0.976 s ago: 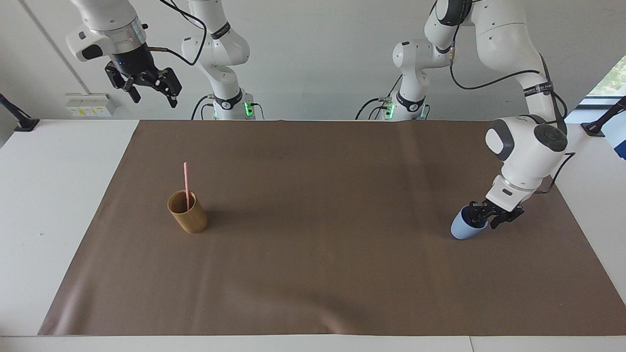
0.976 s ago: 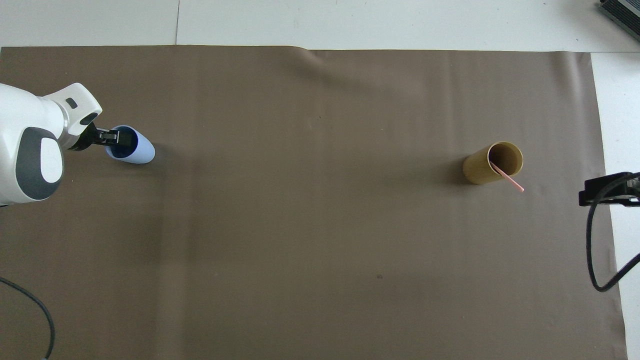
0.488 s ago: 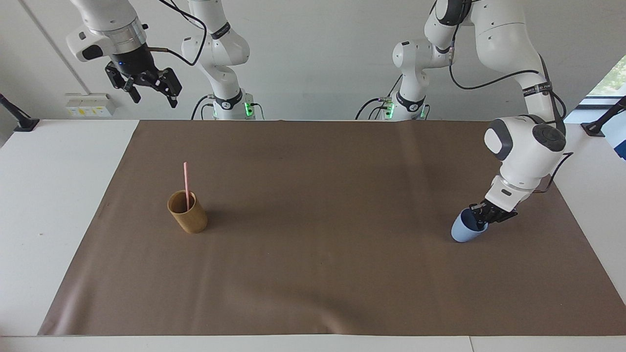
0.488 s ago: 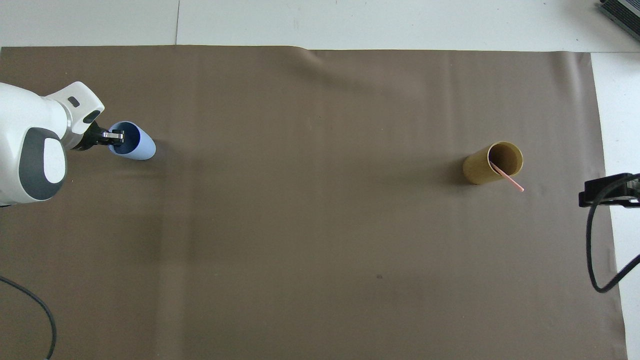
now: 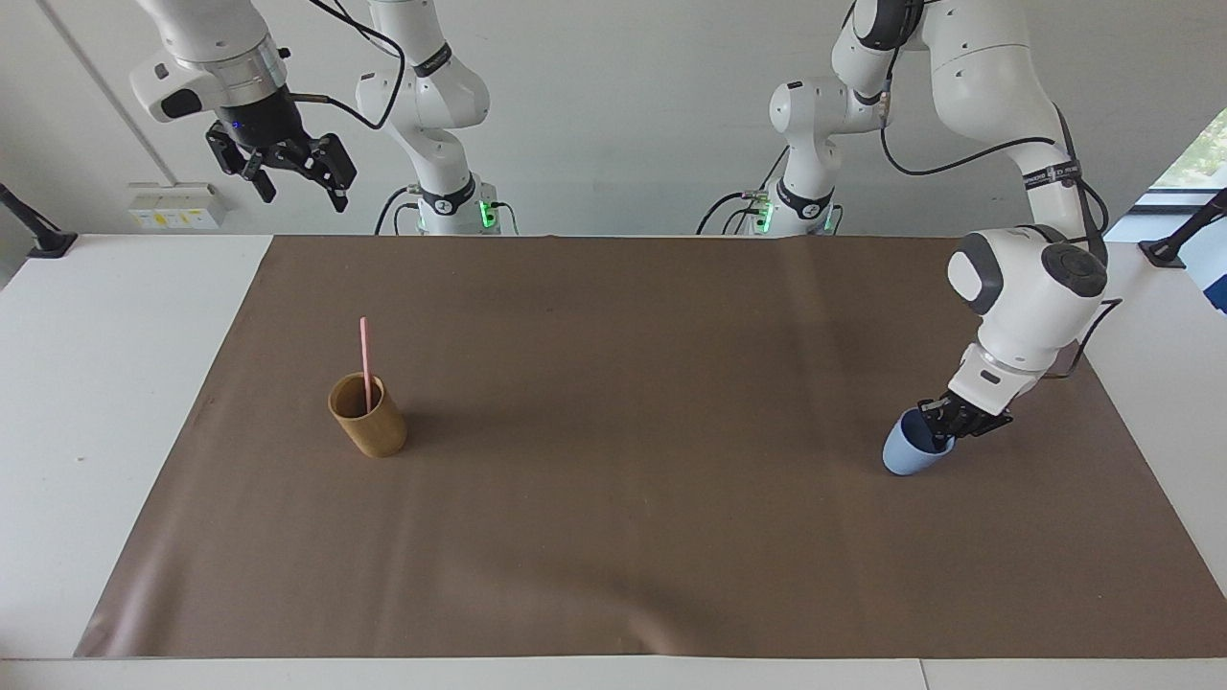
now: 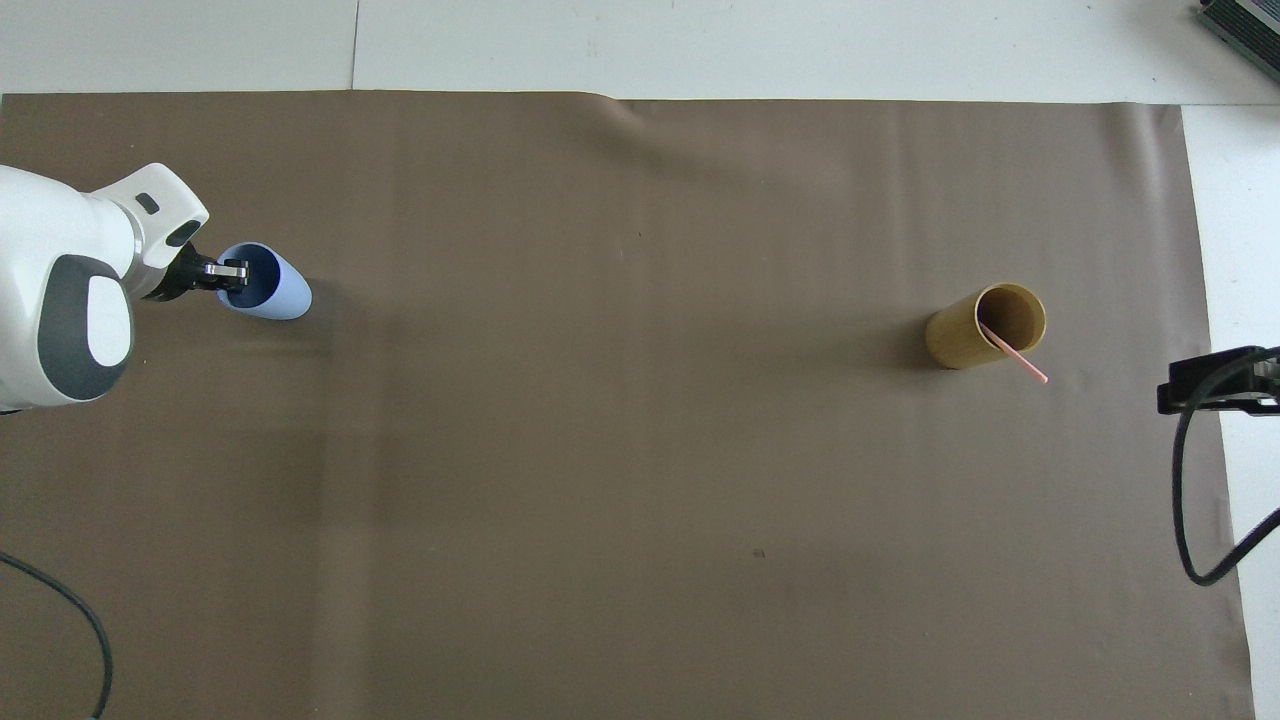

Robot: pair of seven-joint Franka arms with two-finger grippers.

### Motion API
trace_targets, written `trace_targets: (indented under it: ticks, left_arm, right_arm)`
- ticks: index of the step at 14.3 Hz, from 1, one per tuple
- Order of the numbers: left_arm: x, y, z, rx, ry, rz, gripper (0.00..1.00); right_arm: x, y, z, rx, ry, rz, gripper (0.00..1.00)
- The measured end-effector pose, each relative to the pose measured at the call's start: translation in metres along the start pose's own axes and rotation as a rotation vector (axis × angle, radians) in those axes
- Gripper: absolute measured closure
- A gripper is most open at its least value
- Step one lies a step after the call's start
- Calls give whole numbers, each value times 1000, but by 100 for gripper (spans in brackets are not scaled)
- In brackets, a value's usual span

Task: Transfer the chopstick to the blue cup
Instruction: 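Lift the blue cup with the left gripper, then carry the blue cup to the table center and set it down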

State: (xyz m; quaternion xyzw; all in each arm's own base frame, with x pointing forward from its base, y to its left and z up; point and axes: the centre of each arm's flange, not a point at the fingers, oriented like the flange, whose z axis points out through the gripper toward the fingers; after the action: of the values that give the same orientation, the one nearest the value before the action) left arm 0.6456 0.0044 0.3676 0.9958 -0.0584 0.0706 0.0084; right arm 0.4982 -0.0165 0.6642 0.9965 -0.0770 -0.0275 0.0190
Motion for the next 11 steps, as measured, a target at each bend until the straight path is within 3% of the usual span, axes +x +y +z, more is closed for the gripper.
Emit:
trace_targets:
  ticks: [3,11]
  left_arm:
    - [4,41,-5,-10,9,23,94]
    - [-14,243,-13,-60,6,-25,94]
  right_arm:
    - [0,0,0,0,0,1,0]
    - [0,5,1,1,-3,9,0]
